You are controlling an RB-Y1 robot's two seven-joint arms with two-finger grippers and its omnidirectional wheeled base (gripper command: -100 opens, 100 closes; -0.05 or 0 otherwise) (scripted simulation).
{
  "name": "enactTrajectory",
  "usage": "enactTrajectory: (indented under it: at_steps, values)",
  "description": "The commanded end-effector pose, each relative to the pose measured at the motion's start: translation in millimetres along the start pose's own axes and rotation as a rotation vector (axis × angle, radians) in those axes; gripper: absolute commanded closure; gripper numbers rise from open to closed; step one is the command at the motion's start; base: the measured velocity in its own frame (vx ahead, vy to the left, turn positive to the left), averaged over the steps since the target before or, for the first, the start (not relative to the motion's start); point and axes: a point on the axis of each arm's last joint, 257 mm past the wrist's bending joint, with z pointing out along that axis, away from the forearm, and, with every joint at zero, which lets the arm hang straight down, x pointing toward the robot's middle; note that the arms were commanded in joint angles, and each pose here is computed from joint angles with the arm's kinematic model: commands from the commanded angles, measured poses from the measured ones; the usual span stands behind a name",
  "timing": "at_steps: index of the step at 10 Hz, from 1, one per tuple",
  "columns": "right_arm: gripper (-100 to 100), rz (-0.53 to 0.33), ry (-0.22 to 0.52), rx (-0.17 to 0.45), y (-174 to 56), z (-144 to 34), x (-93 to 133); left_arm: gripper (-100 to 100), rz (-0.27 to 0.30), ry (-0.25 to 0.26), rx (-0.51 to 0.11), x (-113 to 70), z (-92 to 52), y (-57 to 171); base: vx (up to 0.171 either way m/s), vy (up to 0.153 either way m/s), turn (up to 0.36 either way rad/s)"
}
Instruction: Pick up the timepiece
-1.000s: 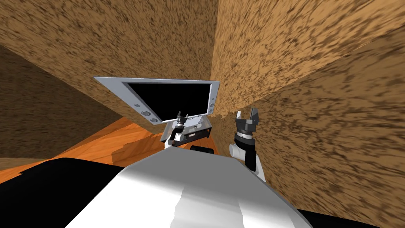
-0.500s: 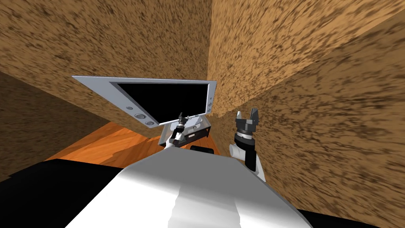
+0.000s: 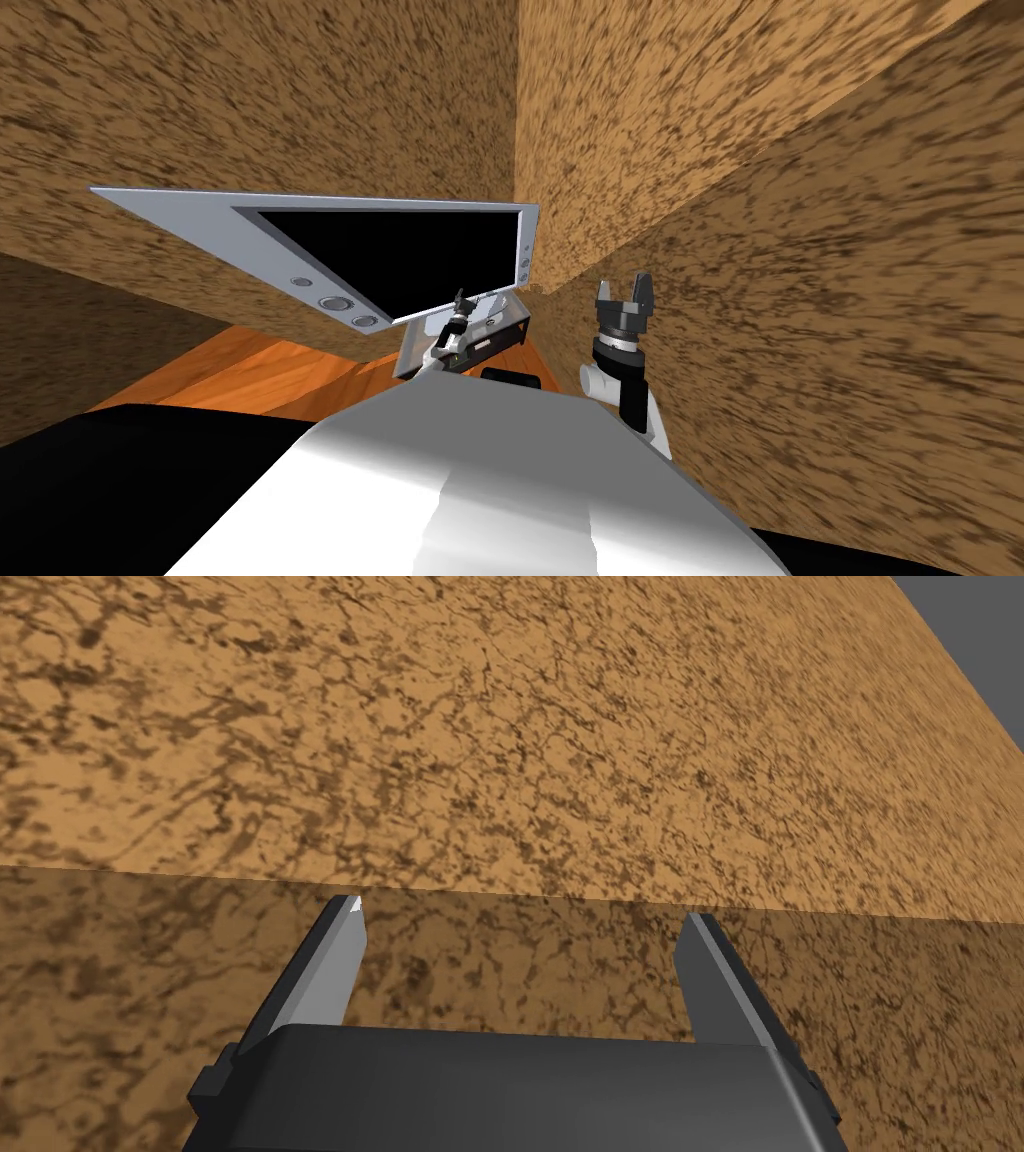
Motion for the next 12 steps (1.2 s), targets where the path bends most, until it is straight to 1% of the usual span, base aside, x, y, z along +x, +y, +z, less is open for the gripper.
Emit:
enactTrajectory:
  at_steps: [1, 2, 3, 4, 5, 6, 7, 8, 9, 10, 11, 12]
  values:
    - [0, 0.0, 0.0, 0.0, 0, 0.0, 0, -100, -0.049, -0.039, -0.033, -16.9, -0.8, 13, -0.036, 0.068, -0.211]
    - [0, 0.0, 0.0, 0.0, 0, 0.0, 0, -100, -0.095, -0.066, -0.053, -27.5, 0.9, 23, -0.046, 0.11, -0.422]
    - [0, 0.0, 0.0, 0.0, 0, 0.1, 0, -100, -0.091, -0.08, -0.064, -34.6, -2.4, 28, -0.028, 0.106, -0.15]
    - [0, 0.0, 0.0, 0.0, 0, 0.0, 0, -100, -0.138, -0.107, -0.081, -44.1, -1.0, 37, -0.033, 0.074, -0.179]
    - [0, 0.0, 0.0, 0.0, 0, 0.0, 0, -100, -0.135, -0.118, -0.089, -49.5, -3.7, 41, -0.03, 0.046, -0.16]
    - [0, 0.0, 0.0, 0.0, 0, 0.0, 0, -100, -0.185, -0.134, -0.097, -53.1, 0.0, 46, -0.03, 0.051, -0.277]
    - [0, 0.0, 0.0, 0.0, 0, 0.0, 0, -100, -0.178, -0.158, -0.112, -64.0, -6.0, 54, -0.024, 0.053, -0.12]
    - [0, 0.0, 0.0, 0.0, 0, 0.0, 0, -100, -0.228, -0.176, -0.12, -68.0, -3.2, 60, -0.024, 0.073, -0.272]
    - [0, 0.0, 0.0, 0.0, 0, 0.0, 0, -100, -0.222, -0.198, -0.134, -77.9, -9.1, 66, -0.022, 0.069, -0.123]
    - [0, 0.0, 0.0, 0.0, 0, 0.0, 0, -100, -0.271, -0.214, -0.14, -80.7, -6.2, 72, -0.024, 0.061, -0.223]
    - [0, 0.0, 0.0, 0.0, 0, 0.0, 0, -100, -0.265, -0.236, -0.152, -90.0, -12.2, 78, -0.019, 0.049, -0.128]
    - [0, 0.0, 0.0, 0.0, 0, 0.0, 0, -100, -0.31, -0.262, -0.162, -96.6, -12.6, 86, -0.025, 0.055, -0.249]
